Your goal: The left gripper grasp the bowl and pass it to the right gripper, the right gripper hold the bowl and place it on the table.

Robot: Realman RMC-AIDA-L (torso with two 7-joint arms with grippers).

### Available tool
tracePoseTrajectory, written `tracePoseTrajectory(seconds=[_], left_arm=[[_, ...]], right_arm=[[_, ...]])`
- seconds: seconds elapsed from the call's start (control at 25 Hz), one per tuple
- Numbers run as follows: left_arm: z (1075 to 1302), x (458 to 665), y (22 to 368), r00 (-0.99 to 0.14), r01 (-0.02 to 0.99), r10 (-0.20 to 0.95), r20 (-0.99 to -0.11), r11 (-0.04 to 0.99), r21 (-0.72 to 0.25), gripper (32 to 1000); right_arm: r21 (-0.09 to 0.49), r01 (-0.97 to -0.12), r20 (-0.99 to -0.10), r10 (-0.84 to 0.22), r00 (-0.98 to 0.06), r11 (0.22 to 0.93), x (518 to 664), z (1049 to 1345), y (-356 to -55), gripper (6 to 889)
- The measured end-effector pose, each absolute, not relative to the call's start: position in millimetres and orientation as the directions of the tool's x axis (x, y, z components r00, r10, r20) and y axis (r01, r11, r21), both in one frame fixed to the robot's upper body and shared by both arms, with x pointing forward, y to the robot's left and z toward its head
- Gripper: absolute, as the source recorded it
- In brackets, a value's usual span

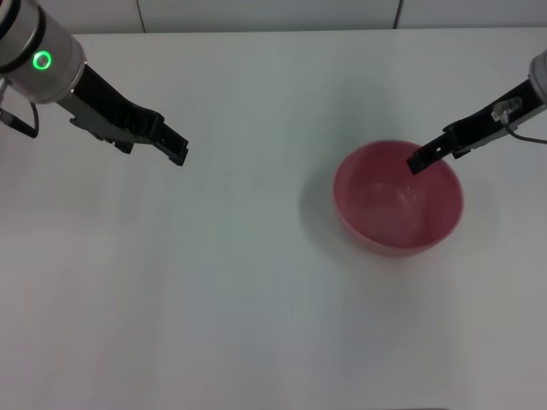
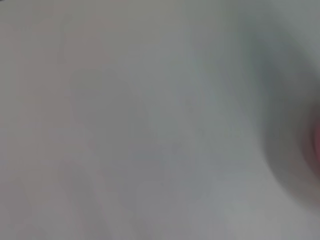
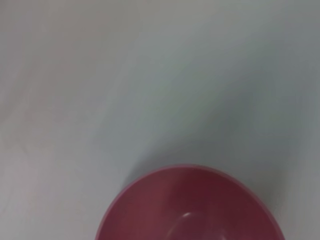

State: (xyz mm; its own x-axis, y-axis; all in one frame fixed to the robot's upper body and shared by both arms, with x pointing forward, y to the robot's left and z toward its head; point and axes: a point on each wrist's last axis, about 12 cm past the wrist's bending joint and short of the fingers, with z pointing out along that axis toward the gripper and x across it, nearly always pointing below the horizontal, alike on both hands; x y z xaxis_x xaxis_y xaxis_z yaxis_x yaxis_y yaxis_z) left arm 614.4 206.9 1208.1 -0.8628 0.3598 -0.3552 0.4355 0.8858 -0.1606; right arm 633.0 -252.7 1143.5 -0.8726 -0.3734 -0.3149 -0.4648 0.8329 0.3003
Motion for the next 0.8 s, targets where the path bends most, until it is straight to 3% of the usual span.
tracePoseTrajectory(seconds=[0.8], left_arm=[[1200.3, 612.6, 207.6, -0.876, 0.426, 0.358, -0.324, 0.889, -0.169, 838]], right_arm=[[0.310, -0.493, -0.322, -0.398, -0.859, 0.813, 628.4, 1154.0, -245.1, 878]])
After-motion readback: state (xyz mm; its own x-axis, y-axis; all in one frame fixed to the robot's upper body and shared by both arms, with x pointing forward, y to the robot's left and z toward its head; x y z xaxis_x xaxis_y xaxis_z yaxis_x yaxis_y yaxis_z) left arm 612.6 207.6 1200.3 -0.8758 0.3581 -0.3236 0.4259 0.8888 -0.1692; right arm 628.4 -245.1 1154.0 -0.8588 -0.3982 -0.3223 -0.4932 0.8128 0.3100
